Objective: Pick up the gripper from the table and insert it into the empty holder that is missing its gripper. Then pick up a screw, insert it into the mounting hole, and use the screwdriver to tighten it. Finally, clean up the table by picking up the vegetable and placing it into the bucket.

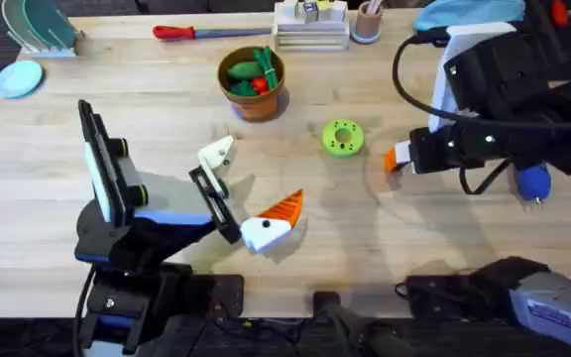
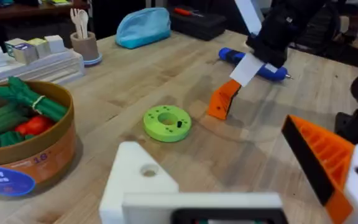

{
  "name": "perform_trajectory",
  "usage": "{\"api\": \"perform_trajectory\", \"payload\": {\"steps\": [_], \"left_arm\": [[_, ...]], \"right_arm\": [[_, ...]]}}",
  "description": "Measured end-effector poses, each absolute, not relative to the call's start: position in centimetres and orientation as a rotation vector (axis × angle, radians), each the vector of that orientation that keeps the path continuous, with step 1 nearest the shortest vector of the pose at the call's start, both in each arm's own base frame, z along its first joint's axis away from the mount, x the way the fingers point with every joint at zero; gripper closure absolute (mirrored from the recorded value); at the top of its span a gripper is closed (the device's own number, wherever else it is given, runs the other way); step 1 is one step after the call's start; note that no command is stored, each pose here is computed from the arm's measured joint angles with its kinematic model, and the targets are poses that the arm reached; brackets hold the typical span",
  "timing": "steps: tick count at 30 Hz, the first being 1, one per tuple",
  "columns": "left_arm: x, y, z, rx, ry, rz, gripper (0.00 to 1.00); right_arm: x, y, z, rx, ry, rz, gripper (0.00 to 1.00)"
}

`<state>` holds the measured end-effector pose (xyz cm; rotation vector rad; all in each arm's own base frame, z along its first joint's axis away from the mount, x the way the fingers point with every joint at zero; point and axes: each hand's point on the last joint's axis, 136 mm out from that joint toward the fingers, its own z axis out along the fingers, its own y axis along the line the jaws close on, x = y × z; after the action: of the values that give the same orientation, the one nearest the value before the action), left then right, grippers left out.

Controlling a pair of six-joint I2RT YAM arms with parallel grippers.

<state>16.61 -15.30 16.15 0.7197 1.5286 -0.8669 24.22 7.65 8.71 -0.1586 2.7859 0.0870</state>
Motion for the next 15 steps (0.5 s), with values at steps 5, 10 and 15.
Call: {"api": "perform_trajectory", "payload": {"steps": [5,10,15], "left_arm": [[16.6,-15.3,16.1,0.72,1.529,-0.867,0.008],[16.6,-15.3,16.1,0.72,1.529,-0.867,0.008],[16.6,-15.3,16.1,0.72,1.529,-0.867,0.008]], "right_arm": [[24.9,8.0,10.0,-0.158,2.753,0.108,0.988],[27.9,11.6,15.2,-0.2,2.539,0.362,0.989],[29.2,17.3,19.9,-0.298,2.34,0.778,0.99]]}}
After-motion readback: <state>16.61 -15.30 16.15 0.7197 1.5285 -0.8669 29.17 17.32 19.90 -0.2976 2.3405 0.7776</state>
